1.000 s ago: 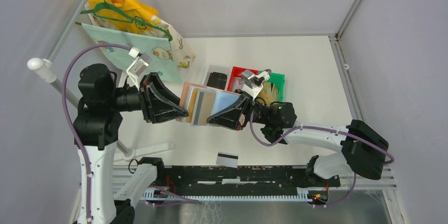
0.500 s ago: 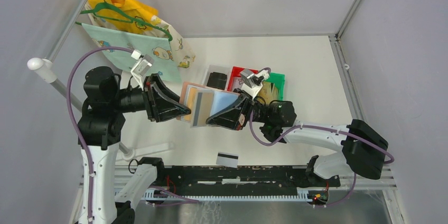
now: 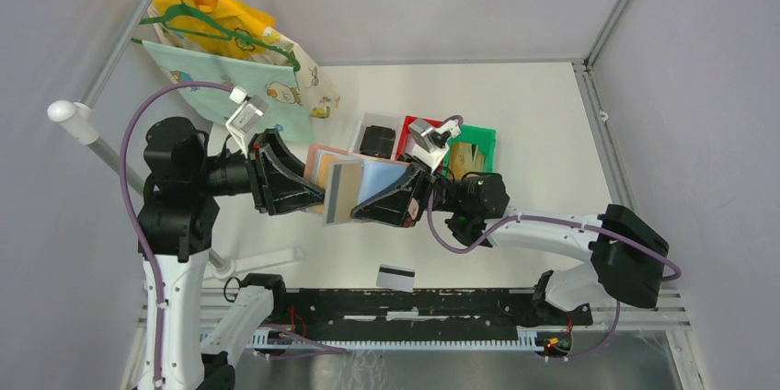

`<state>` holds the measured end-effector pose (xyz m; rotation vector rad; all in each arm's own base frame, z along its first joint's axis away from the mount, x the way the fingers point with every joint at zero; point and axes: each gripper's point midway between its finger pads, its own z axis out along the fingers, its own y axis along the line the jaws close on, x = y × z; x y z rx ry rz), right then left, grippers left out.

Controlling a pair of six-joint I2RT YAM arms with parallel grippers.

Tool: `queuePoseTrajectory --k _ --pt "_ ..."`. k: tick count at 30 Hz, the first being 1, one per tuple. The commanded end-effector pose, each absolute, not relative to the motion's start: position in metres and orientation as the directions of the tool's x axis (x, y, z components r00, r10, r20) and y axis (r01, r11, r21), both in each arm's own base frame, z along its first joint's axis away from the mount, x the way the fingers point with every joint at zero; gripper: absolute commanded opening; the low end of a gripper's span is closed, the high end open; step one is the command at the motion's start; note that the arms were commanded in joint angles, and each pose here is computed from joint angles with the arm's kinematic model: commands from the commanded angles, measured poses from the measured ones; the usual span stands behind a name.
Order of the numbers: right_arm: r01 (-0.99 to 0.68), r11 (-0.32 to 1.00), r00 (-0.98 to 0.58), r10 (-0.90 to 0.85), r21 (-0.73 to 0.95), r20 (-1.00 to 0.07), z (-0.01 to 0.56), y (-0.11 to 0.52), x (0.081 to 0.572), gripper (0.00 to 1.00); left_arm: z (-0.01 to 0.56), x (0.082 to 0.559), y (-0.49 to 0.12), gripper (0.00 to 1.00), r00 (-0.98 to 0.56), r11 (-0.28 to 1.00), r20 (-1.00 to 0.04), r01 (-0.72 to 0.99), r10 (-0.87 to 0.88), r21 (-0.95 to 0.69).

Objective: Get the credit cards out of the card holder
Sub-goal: Remove the credit card from the card holder.

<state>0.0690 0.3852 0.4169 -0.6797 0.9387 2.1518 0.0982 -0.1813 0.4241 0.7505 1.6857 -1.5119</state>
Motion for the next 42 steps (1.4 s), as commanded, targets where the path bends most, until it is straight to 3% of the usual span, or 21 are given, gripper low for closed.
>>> queuePoseTrajectory --k 1,13,16,20,24,34,42 --pt "-0.771 -0.556 -0.590 0.439 0.310 -0.678 0.447 0.375 0.059 0.00 0.440 0.076 -0.181 0.48 -0.526 0.055 -0.850 0.848 -0.023 -0.526" --pt "-0.768 -0.559 -0.590 0.432 0.311 -0.682 0.449 0.388 0.060 0.02 0.437 0.076 -0.181 0.43 -0.512 0.063 -0.858 0.856 -0.026 -0.513" --pt "-0.770 -0.550 -0.591 0.425 0.323 -0.686 0.445 0.390 0.061 0.18 0.434 0.087 -0.181 0.28 -0.487 0.109 -0.873 0.866 -0.045 -0.488" --pt "-0.803 -0.474 -0.566 0.416 0.361 -0.712 0.429 0.390 0.068 0.54 0.426 0.105 -0.178 0.13 -0.399 0.213 -0.916 0.892 -0.040 -0.398" --pt "-0.849 -0.365 -0.518 0.435 0.382 -0.737 0.414 0.379 0.082 0.70 0.423 0.115 -0.170 0.08 -0.286 0.329 -0.958 0.906 0.006 -0.268" --pt "-0.865 -0.333 -0.494 0.441 0.374 -0.749 0.413 0.366 0.085 0.71 0.429 0.105 -0.172 0.08 -0.261 0.280 -0.965 0.928 0.016 -0.246" --pt "-0.875 -0.272 -0.483 0.436 0.401 -0.759 0.413 0.368 0.096 0.48 0.429 0.098 -0.176 0.08 -0.336 0.211 -0.942 0.921 0.004 -0.328"
